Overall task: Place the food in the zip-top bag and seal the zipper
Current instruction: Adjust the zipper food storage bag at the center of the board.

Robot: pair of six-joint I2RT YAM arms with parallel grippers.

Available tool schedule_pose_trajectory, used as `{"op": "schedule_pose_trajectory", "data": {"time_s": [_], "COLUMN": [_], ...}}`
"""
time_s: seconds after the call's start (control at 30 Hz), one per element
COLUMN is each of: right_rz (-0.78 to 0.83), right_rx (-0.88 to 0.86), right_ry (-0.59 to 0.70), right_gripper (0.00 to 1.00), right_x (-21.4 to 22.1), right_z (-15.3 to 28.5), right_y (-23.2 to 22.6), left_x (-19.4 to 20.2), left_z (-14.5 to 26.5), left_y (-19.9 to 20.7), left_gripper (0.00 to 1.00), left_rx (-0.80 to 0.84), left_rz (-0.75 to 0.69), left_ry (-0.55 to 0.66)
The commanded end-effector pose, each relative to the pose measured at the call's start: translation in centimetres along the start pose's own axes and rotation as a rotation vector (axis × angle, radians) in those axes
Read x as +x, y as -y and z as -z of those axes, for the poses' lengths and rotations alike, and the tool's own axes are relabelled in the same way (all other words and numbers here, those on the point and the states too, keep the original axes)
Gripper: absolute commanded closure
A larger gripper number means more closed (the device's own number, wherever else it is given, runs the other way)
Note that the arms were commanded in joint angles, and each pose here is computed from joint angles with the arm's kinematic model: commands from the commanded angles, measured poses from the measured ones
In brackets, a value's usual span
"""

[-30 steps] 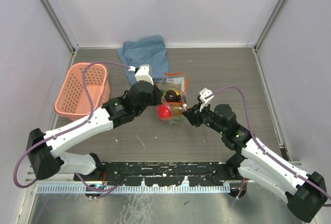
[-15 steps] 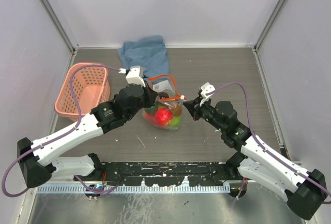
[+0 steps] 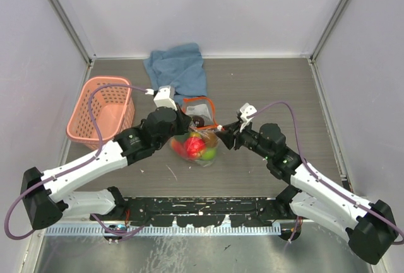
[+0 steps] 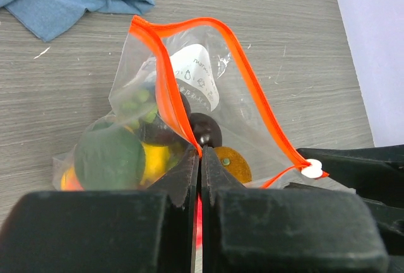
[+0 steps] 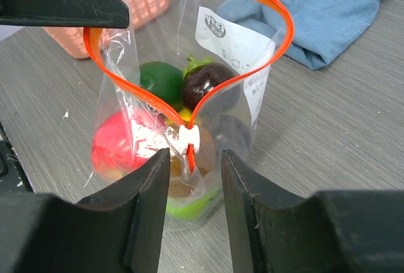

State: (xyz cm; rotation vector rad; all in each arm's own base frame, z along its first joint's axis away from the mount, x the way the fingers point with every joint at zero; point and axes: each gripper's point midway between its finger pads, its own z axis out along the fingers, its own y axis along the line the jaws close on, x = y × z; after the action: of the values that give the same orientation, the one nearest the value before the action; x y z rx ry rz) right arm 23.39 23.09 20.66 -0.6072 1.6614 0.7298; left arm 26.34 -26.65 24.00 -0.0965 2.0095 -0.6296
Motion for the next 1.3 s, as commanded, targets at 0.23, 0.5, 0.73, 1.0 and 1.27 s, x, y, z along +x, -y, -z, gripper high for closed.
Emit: {"op": "schedule_pose_trajectory", "data": {"time_s": [0.23,0.5,0.73,1.0,1.27], "right_rz": [0.042,0.099,0.140,0.208,0.329], "right_rx": [-0.028,-0.041,-0.055,0.010,-0.013], "right_ry": [0.075,0.091,0.096,0.090,0.148], "right_gripper": [0.95,0.99,0.99,0.99,0.99], "right_x": [-2.3,-4.1,-5.0,-6.2,-8.2], "right_z": [-1.3,-0.9,-0.9,-0.7,-0.5], "right_y": [-0.2,-0.6,-0.8,0.4,0.1], "left_x": [-4.1,-6.6,-8.4,-9.2,-8.6], "left_z": [2.0,2.7,3.4,1.9,-1.5], "left_y": [1.2,-1.7,-4.8,-7.0,-6.7], "left_gripper": [0.85,0.54,0.37,0.23,0.21], "left_rx": [0.064,0.022,0.034,0.242,0.450], "left_rz": [0.041,0.006,-0.047,0.028,0.023], "left_ry": [0.110,0.080,0.034,0.022,-0.043]}}
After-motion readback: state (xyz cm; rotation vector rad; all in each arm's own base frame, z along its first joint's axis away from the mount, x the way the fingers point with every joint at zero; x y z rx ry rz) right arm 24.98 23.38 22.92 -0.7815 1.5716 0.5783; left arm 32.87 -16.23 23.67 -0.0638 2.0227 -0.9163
